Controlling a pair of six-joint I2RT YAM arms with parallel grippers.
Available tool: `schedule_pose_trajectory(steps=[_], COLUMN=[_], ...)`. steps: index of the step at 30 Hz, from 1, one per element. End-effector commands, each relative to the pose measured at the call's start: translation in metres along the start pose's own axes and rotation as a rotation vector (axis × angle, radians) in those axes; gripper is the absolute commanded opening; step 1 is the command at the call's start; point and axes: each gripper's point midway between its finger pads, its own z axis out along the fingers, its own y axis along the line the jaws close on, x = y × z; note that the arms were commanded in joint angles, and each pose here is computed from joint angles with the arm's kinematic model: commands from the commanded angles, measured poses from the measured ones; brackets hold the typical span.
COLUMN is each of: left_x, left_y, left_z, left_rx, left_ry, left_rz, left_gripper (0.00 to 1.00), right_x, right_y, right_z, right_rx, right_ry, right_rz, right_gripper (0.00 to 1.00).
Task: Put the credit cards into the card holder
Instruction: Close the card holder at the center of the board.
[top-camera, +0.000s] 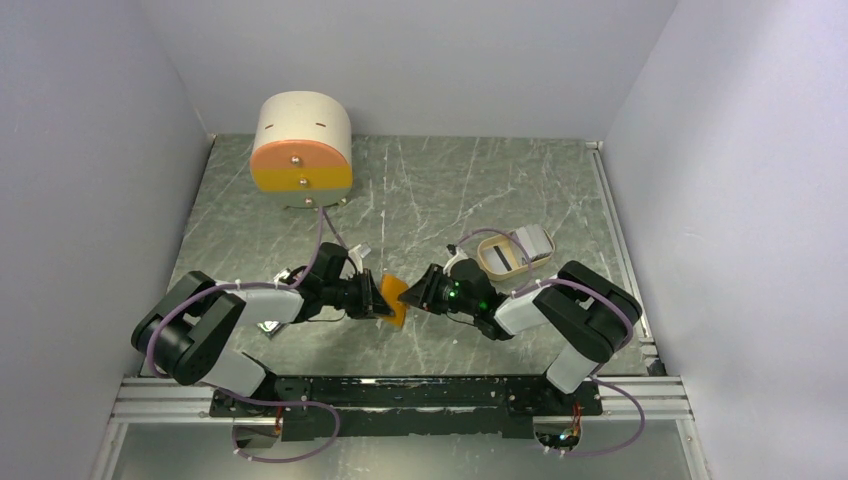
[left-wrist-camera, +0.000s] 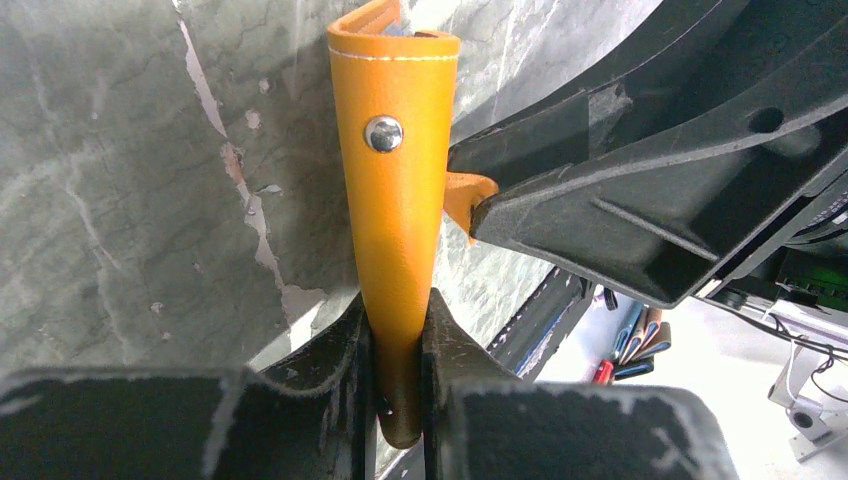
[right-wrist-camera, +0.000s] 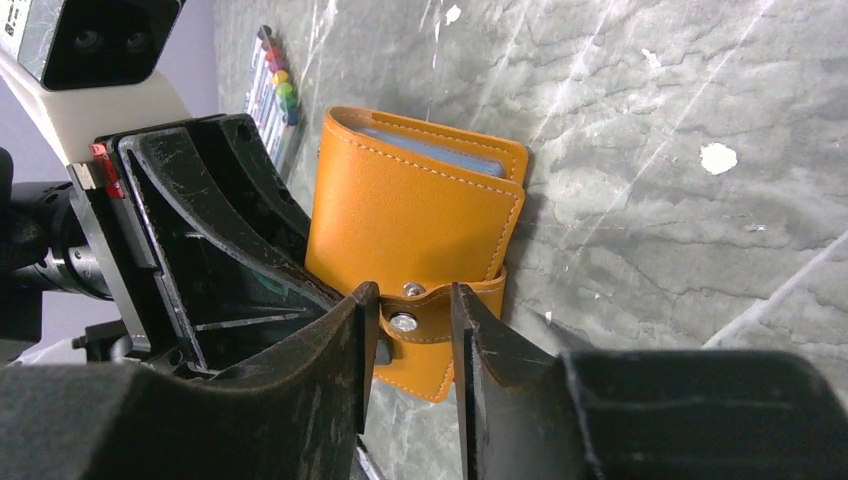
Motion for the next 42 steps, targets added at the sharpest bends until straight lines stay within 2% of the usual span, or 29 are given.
schedule_pose_trajectory(steps=[1, 8, 17, 21, 25, 37, 42], left_x=[0.002, 0.002, 0.002, 0.001, 0.001, 0.002, 0.0], left_y=[-0.003, -0.002, -0.004, -0.006, -0.008, -0.007, -0.005], left_z=[0.001, 0.001, 0.002, 0.0, -0.001, -0.001, -0.001], left_rx=[0.005, 0.0, 0.006, 0.007, 0.013, 0.011, -0.011], left_ry=[0.008, 0.004, 0.009, 0.003, -0.001, 0.004, 0.005], left_rz=[0.021, 0.021, 0.021, 0.024, 0.022, 0.024, 0.022], left_gripper=[0.09, 0.09, 0.09, 0.09, 0.09, 0.09, 0.09], right_x=[0.009, 0.006, 0.004, 0.003, 0.002, 0.0, -0.007], right_y=[0.004, 0.007, 0.001, -0.004, -0.003, 0.006, 0.003], right_z=[0.001, -0.002, -0.009, -0.017, -0.02, -0.014, -0.019], right_rx=[-0.029, -0.033, 0.029, 0.112, 0.13, 0.066, 0.098], right_ry=[0.043, 0.03, 0.031, 0.018, 0.001, -0.021, -0.053], right_rz=[-0.01, -0.014, -0.063, -0.102, -0.102, -0.08, -0.093], right_gripper=[0.37, 0.41, 0.31, 0.39, 0.41, 0.2, 0.18])
